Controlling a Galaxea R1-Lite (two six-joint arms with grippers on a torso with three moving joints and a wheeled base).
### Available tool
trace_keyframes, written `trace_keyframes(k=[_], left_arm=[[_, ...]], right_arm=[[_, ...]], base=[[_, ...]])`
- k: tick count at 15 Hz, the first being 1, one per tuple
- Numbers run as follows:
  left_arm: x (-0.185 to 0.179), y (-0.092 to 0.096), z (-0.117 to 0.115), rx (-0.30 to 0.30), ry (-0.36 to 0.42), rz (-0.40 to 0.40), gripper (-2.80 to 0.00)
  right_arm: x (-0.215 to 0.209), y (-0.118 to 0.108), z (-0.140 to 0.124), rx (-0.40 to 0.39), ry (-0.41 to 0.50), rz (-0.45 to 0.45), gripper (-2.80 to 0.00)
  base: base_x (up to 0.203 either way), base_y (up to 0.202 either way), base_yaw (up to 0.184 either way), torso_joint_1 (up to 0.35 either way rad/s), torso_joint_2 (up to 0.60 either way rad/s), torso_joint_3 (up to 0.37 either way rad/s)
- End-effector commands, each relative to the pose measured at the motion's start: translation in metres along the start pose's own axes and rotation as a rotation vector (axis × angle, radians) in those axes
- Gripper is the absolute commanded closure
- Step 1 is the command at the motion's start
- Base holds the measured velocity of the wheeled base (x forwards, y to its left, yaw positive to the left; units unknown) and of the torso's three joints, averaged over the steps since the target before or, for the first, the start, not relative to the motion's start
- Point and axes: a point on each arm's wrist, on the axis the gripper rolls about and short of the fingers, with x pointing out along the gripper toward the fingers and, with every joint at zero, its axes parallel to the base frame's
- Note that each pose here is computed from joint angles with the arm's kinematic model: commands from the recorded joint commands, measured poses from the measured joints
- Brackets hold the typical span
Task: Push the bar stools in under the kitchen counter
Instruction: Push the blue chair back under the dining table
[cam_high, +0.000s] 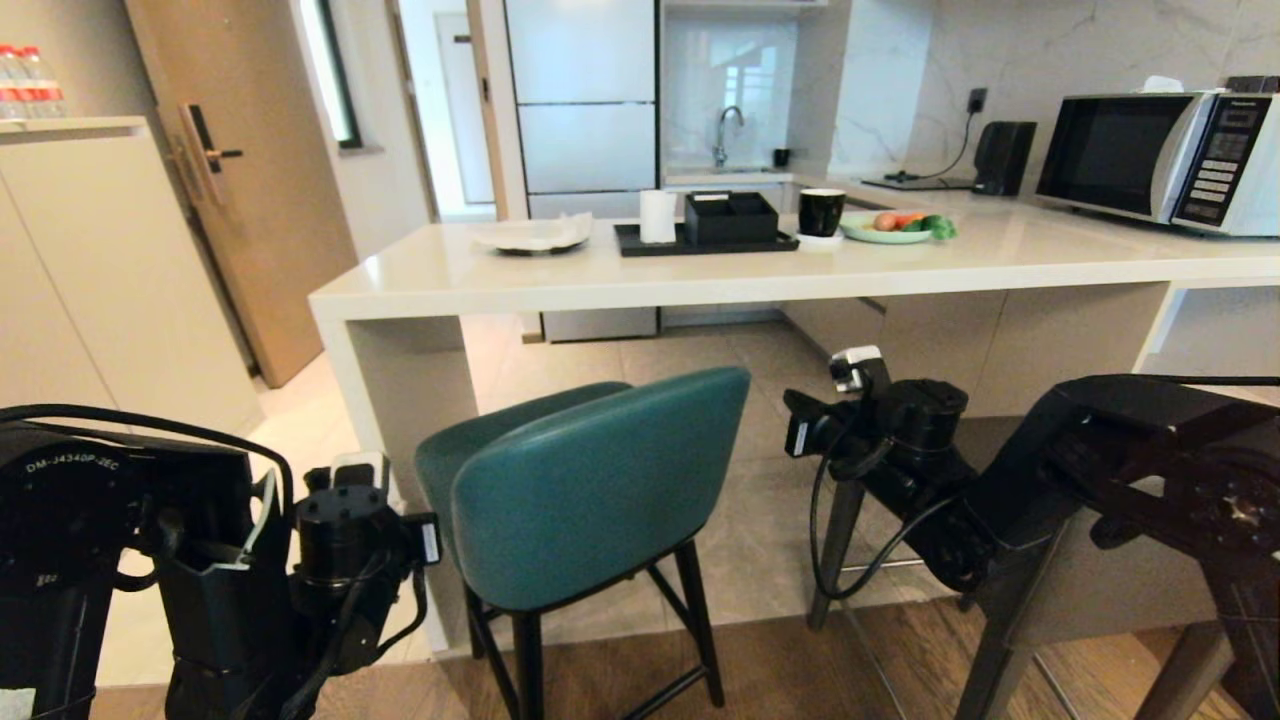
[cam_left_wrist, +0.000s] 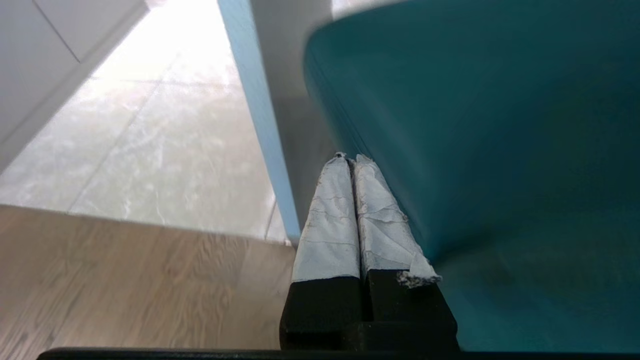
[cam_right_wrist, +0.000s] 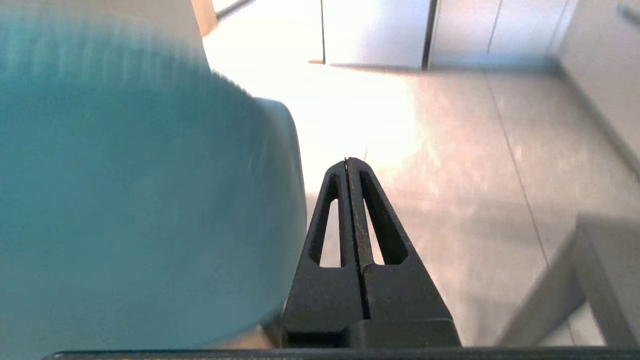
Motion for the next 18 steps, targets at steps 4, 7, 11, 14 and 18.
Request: trace_keyframes(k=[4, 7, 11, 14, 18], left_arm=[[-0.007, -0.011, -0.007, -0.002, 0.004, 0.025, 0.0], [-0.007, -0.01, -0.005, -0.044, -0.012, 0.076, 0.0], [-0.006, -0.013, -0.005, -0.063, -0.024, 0.104, 0.0], [-0.013, -0.023, -0.006, -0.054, -0.031, 0.1, 0.0], [-0.017, -0.031, -0.009, -0.054, -0.031, 0.081, 0.0]], right_arm=[[0.06, -0.012, -0.008, 0.004, -0.029, 0.019, 0.0], [0.086, -0.021, -0.025, 0.015, 0.005, 0.04, 0.0], [0.111, -0.034, -0.042, 0.023, 0.038, 0.088, 0.0], [0.125, -0.039, -0.058, 0.034, 0.081, 0.155, 0.0], [0.126, -0.024, -0.054, 0.036, 0.089, 0.223, 0.0]], base=[[0.0, 0.0, 0.0, 0.0, 0.0, 0.0], [0.0, 0.0, 0.0, 0.0, 0.0, 0.0], [0.0, 0.0, 0.0, 0.0, 0.0, 0.0], [0.0, 0.0, 0.0, 0.0, 0.0, 0.0], [0.0, 0.0, 0.0, 0.0, 0.0, 0.0]])
